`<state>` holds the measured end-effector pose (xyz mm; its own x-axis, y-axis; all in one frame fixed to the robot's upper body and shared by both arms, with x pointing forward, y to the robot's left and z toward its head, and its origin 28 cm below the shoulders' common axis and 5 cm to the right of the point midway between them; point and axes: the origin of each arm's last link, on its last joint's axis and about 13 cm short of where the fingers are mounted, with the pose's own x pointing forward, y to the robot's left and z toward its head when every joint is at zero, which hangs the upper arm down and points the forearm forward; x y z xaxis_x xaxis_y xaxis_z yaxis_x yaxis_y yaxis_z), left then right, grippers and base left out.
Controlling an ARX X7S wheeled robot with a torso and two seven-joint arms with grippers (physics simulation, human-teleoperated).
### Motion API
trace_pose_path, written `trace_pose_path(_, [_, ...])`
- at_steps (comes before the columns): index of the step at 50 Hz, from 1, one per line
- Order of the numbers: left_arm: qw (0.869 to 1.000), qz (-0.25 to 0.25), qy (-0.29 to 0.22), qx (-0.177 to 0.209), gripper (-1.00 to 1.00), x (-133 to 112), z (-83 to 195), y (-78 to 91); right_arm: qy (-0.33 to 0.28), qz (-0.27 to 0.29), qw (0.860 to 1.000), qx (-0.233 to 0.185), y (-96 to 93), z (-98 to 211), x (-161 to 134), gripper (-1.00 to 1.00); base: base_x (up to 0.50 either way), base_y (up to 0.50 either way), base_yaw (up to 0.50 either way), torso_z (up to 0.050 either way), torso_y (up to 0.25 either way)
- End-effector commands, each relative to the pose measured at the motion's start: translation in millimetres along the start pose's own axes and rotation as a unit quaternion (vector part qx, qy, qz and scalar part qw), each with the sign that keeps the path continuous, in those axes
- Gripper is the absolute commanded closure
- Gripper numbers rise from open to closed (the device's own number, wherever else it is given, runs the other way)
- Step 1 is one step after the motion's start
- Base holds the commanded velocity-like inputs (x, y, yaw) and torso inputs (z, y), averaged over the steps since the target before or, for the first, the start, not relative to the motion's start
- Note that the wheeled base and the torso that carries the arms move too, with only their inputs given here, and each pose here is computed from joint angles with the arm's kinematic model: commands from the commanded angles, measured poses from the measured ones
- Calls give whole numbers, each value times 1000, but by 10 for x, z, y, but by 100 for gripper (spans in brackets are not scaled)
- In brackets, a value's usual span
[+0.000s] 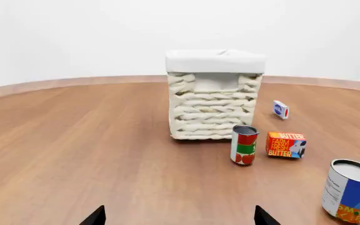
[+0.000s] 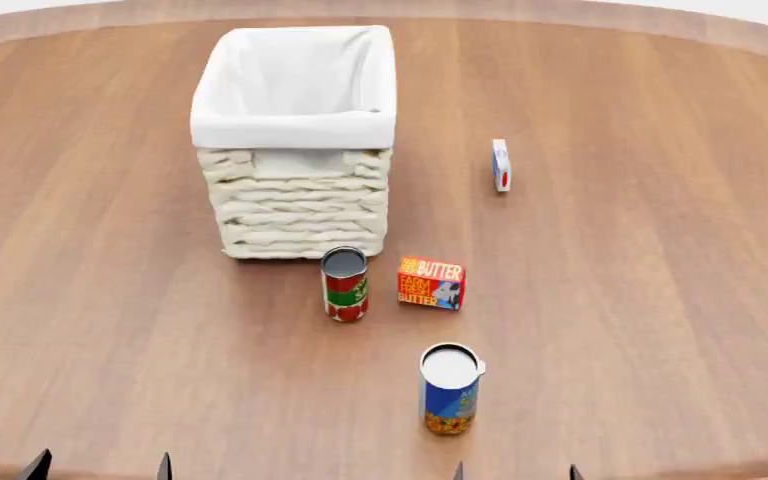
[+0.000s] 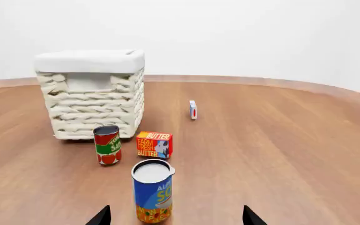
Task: Pick up the alphabet soup and put it in the basket.
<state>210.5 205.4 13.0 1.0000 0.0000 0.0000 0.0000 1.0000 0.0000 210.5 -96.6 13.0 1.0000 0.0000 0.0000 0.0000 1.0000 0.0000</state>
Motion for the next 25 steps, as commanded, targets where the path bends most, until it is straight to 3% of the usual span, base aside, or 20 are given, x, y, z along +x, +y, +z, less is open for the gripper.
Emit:
trace_pose_path(1, [1000,0,0,0,-100,-3,7,-1,0,0,1000,0,3,-10,7,-100,0,0,0,0,0])
trace_pose_path(25, [990,20,-141,7,-100,-416,783,26,-126,10,992,-6,20,853,-305,-100,0,0,0,0,0])
